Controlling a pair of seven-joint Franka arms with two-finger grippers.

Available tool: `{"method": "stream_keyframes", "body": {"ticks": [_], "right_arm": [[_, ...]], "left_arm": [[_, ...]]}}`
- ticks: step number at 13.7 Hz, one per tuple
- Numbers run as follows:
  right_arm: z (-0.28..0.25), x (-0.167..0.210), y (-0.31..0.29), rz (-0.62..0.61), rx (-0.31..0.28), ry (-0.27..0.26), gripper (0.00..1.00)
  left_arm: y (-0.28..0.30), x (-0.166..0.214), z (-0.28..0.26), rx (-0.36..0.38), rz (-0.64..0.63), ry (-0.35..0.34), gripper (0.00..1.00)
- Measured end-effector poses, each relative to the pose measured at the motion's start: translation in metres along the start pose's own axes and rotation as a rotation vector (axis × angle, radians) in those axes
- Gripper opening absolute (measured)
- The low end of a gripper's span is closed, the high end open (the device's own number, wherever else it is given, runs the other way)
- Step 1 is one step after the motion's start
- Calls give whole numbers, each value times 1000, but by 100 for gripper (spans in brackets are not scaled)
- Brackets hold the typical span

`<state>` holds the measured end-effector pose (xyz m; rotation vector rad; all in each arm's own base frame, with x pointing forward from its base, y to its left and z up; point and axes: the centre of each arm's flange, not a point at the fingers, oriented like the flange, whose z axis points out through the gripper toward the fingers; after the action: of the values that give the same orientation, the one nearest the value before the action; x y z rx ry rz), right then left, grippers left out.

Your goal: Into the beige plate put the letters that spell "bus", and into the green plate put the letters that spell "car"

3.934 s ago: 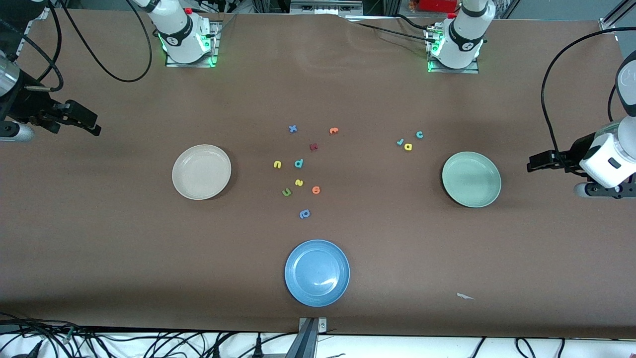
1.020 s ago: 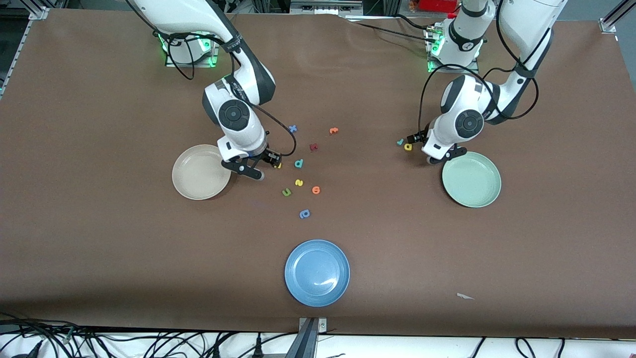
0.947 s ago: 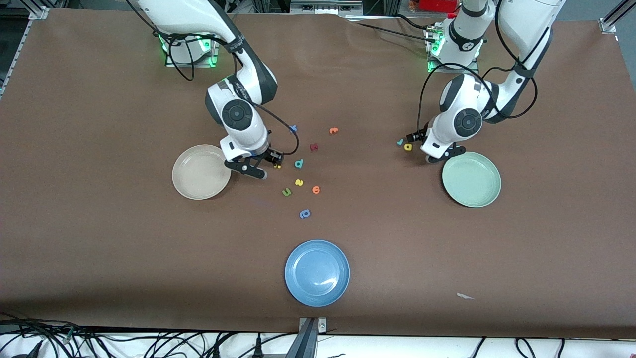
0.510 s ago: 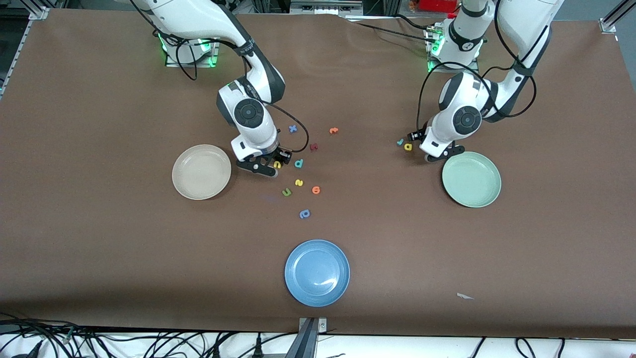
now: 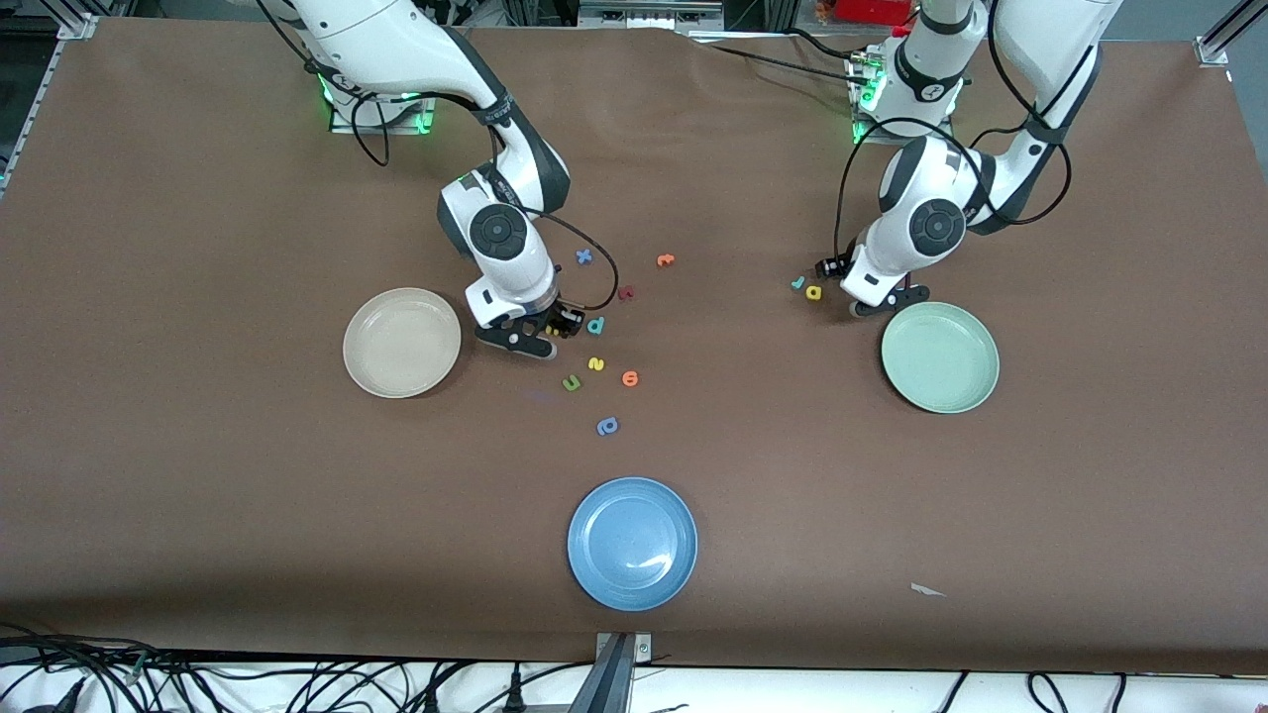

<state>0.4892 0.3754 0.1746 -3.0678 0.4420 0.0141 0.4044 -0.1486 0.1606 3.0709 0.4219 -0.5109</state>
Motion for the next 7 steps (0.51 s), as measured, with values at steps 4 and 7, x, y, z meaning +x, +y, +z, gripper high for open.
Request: {"method": "stream_keyframes", "body": {"ticks": [4,7], "right_arm": [[-5,1,-2,-4,8,6,26],[-9,8,1,-22,-2,8,26]], "left_arm": [[8,-6,-2,-7,21,1,69],[5,-7,0,-7,19,-4,64]]}}
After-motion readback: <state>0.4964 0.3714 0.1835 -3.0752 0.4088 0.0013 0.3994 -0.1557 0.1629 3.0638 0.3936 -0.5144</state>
